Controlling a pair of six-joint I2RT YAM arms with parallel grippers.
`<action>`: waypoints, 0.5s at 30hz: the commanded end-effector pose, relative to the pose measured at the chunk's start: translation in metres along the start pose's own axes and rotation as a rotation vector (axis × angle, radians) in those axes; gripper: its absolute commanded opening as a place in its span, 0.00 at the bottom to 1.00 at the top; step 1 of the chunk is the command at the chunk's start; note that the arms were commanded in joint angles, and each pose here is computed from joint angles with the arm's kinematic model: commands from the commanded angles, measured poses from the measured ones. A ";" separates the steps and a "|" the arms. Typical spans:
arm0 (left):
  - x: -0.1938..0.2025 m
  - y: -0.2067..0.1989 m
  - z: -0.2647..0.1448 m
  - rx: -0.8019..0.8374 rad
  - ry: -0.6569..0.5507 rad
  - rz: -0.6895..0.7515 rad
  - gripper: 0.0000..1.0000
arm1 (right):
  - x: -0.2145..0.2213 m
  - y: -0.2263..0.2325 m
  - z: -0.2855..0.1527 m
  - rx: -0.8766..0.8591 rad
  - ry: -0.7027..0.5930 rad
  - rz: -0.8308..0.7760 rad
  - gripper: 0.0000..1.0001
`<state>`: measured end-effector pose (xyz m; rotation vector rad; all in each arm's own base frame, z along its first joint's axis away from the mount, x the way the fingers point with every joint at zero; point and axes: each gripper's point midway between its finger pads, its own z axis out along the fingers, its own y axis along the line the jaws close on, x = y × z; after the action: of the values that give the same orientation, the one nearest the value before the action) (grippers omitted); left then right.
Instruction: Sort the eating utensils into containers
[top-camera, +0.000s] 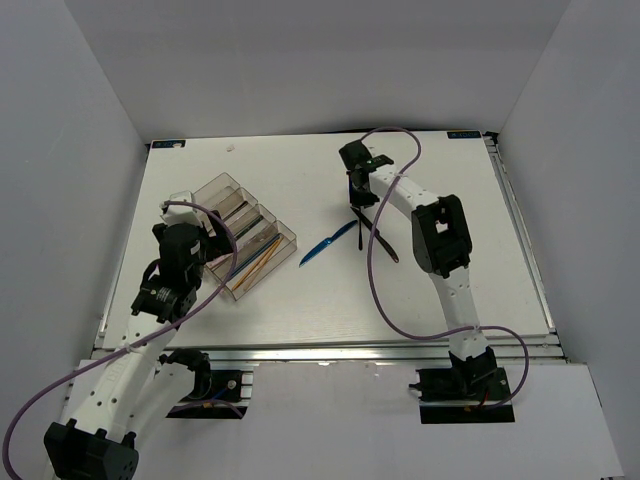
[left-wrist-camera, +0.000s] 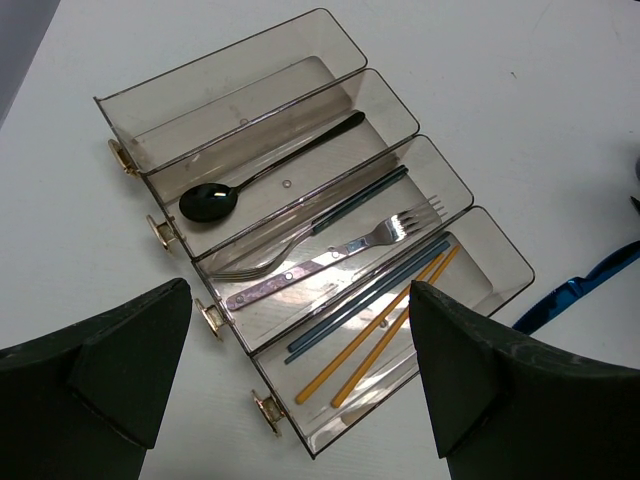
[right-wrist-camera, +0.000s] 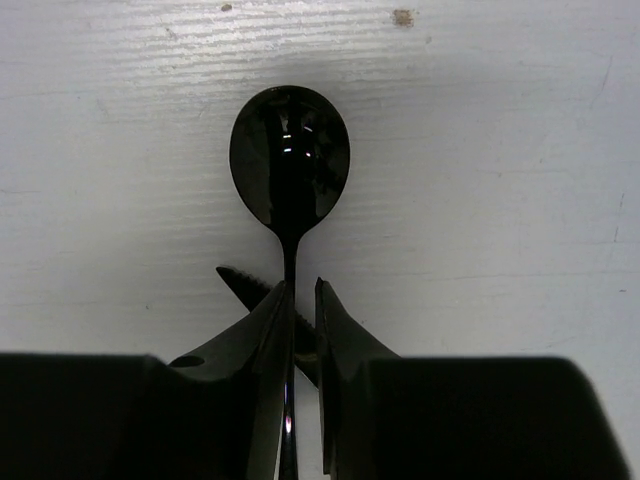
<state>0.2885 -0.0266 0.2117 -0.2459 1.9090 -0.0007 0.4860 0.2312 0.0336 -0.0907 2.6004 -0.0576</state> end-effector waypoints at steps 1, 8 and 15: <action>-0.006 -0.002 -0.002 0.017 -0.022 -0.010 0.98 | -0.006 -0.001 0.003 0.001 -0.005 -0.014 0.21; -0.005 -0.004 -0.002 0.025 -0.018 -0.007 0.98 | 0.000 -0.002 0.011 -0.010 0.017 -0.019 0.22; -0.005 -0.005 -0.002 0.030 -0.017 -0.006 0.98 | 0.014 -0.008 0.014 -0.015 0.062 0.006 0.15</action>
<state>0.2885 -0.0286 0.2118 -0.2384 1.9106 -0.0118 0.4885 0.2311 0.0239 -0.1012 2.6206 -0.0339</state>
